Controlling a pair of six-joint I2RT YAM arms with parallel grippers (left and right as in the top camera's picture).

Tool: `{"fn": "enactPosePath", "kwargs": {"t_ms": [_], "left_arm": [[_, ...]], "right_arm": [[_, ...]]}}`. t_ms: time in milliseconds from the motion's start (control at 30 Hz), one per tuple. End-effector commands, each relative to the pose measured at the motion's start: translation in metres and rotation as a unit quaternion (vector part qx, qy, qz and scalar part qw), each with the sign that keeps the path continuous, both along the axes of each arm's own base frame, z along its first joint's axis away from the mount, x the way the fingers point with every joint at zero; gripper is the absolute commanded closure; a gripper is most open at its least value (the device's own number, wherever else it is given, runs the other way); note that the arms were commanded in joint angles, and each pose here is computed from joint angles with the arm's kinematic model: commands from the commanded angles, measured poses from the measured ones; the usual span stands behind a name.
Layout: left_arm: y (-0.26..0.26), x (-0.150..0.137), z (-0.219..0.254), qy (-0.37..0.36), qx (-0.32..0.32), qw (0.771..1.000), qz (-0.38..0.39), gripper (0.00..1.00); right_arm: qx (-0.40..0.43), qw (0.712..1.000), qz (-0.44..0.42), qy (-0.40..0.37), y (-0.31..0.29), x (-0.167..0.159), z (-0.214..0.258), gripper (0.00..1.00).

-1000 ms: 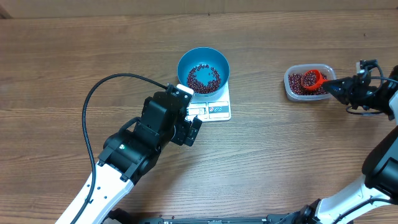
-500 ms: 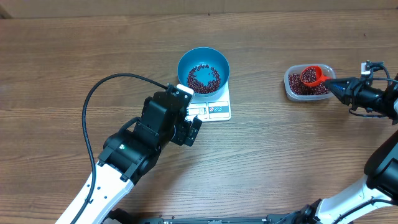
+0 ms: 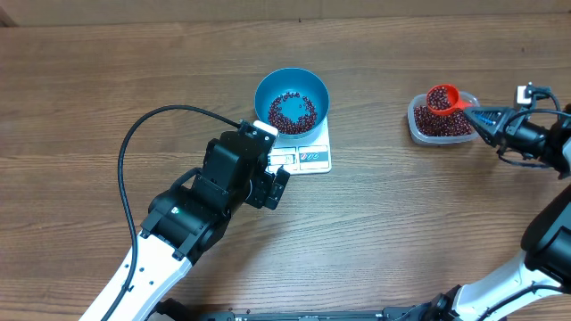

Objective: Scoop item into bowl and weigh 150g on scale
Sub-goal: 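Scoop beans and lift the red scoop out of the tub, then carry the filled scoop left over the blue bowl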

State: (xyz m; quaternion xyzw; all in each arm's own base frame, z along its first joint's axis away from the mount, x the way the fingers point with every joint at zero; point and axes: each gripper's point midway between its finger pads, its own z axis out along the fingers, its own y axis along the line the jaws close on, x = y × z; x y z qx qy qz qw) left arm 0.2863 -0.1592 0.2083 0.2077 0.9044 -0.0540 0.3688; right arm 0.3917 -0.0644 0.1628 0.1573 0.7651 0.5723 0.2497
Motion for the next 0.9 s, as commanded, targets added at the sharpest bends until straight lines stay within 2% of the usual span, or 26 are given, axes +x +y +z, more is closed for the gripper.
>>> {"fn": "enactPosePath", "kwargs": {"t_ms": [0,400,867], "left_arm": [[0.002,0.002,-0.001,-0.001,0.002,1.000,0.006,0.01],[0.002,0.002,-0.001,-0.001,0.002,1.000,0.006,0.01],[0.002,0.002,-0.001,-0.001,0.002,1.000,0.006,0.00]], "right_arm": [[0.021,0.999,0.031,-0.011,0.025,0.002,0.005,0.96],[0.014,0.987,0.156,-0.024,0.122,0.002,0.005,0.96],[0.009,0.972,0.231,-0.046,0.189,0.005,0.008,0.96]]}}
